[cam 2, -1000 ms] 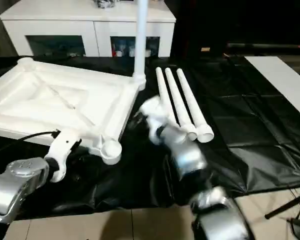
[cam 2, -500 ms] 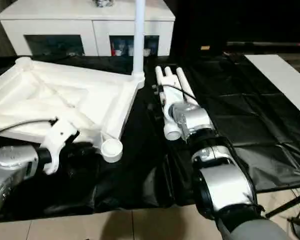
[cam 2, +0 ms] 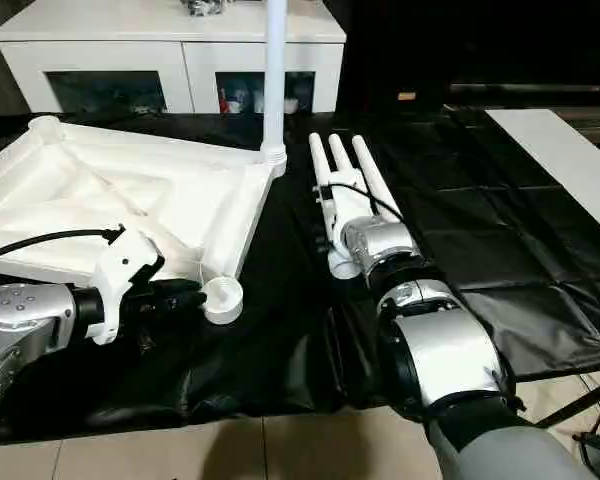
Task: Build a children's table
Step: Pick table leg
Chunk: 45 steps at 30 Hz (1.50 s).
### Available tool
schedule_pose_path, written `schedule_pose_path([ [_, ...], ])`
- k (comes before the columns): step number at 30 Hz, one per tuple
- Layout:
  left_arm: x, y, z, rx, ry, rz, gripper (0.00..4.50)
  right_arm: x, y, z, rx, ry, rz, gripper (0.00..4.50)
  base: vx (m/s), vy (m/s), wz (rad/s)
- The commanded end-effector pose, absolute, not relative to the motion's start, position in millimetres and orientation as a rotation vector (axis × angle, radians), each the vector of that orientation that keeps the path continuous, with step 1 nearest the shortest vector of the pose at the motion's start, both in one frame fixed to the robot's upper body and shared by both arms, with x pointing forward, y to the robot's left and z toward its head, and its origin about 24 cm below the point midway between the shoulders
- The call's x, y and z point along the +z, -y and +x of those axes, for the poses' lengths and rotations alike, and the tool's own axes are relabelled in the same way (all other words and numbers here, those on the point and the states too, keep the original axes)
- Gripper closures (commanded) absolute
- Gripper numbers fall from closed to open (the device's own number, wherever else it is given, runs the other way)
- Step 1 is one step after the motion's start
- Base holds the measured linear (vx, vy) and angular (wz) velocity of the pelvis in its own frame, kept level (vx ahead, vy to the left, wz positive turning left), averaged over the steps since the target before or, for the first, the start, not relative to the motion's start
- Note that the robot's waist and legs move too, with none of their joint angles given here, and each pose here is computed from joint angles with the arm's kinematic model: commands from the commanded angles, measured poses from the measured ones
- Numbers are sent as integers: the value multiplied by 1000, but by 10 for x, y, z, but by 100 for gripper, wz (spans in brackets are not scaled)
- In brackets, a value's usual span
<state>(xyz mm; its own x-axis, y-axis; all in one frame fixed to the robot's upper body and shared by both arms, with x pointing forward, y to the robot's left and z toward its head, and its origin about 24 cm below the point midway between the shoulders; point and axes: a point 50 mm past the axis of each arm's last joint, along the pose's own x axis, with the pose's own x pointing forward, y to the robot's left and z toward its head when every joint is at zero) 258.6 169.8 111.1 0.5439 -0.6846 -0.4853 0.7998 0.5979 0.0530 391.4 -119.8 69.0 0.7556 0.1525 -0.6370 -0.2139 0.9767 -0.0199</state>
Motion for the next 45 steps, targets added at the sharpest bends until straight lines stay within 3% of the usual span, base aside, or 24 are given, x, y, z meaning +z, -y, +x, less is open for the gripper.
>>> schedule_pose_path([
  [1,1166,-1668,2602,-915,-434,302,349,676,1196,3897,216,-723,-41,22,0,0,0],
  [5,1176,-1665,2614,-917,-432,307,349,642,1215,3876,214,-753,-20,46,0,0,0],
  [6,1177,-1665,2615,-918,-432,307,349,640,1217,3874,213,-756,-16,75,0,0,0],
  [11,1194,-1668,2630,-920,-431,314,349,568,1283,3826,195,-816,-7,117,0,0,0],
  [20,1219,-1678,2658,-912,-418,322,349,509,1344,3803,156,-818,38,170,0,0,0],
  [29,1269,-1789,2787,-787,-377,332,349,663,1240,3921,257,-588,90,174,0,0,0],
  [37,1341,-1759,2961,-690,-255,319,349,761,1215,3960,274,-387,138,175,0,0,0],
  [40,1406,-1671,3085,-622,-152,241,349,816,1224,3948,249,-263,209,175,0,0,0],
  [44,1433,-1622,3123,-605,-120,191,349,834,1235,3934,234,-213,238,175,0,0,0],
  [45,1468,-1568,3160,-586,-86,130,322,855,1256,3913,209,-163,274,175,0,0,0],
])
